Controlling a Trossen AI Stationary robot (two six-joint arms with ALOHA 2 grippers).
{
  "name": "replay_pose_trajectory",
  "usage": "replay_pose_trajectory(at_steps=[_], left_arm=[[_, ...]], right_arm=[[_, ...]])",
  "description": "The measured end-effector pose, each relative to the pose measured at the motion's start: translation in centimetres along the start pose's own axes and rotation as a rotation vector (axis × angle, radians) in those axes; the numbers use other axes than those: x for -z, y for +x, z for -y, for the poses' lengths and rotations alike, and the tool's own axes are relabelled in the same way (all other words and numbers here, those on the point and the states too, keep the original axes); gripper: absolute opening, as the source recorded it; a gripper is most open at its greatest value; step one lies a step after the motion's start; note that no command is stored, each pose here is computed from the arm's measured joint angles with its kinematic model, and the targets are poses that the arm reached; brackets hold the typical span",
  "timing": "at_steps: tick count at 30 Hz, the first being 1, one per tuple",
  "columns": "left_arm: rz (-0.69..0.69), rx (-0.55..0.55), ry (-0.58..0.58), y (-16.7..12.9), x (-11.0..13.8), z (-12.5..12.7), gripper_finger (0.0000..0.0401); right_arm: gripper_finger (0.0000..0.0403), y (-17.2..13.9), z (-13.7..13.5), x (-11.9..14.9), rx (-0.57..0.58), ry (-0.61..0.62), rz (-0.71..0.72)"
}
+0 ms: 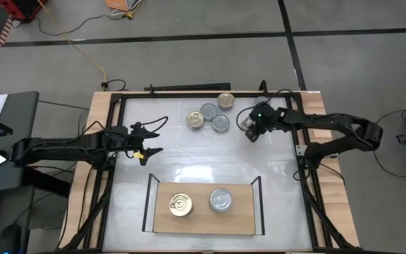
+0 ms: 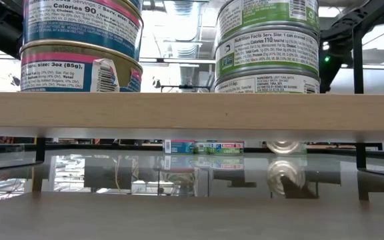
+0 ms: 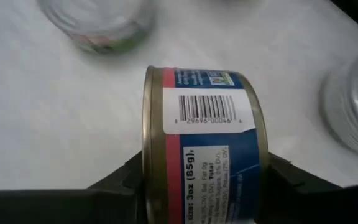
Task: Stack canned seafood by type on shelf
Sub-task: Stack the blue tuna can on top of the blue tuna can on the shelf
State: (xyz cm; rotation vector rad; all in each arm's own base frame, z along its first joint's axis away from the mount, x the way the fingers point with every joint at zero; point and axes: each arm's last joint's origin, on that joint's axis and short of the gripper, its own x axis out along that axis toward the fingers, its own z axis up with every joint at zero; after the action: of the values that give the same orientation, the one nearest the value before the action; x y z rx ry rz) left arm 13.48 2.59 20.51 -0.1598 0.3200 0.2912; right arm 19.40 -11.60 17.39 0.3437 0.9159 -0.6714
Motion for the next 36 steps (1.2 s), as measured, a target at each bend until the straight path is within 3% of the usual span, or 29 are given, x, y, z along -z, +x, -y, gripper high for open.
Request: replay_pose_trajectory(at_steps=[8,15,19,30,36], left_arm=[[0.005,0.000,0.003,0.0,0.0,0.0,0.0318],[0.028,0.004,-0.001,0.0,-0.3,0.0,0.0318],[0.028,0.005,-0.004,0.0,-0.3,0.0,0.0318],[0.033,0.018,0.000,0.0,-0.3,0.1,0.0318],[0.022,0.020,0.001,0.0,-0.2,0.1,0.0318]], right_arm=[[0.0205,-2.5,-2.0,-2.0,-0.311,0.106,0.068],[0.0205,-5.8,-7.3,-5.2,-0.536,0.067,0.222],[0.0206,-7.0,-11.0,-6.5,-0.662,0.064,0.240],[0.0208,-8.6,-22.0,-9.8,-0.973,-0.002,0.093],[0.0212,-9.1,-26.5,-10.8,-1.027,-0.041,-0.041]])
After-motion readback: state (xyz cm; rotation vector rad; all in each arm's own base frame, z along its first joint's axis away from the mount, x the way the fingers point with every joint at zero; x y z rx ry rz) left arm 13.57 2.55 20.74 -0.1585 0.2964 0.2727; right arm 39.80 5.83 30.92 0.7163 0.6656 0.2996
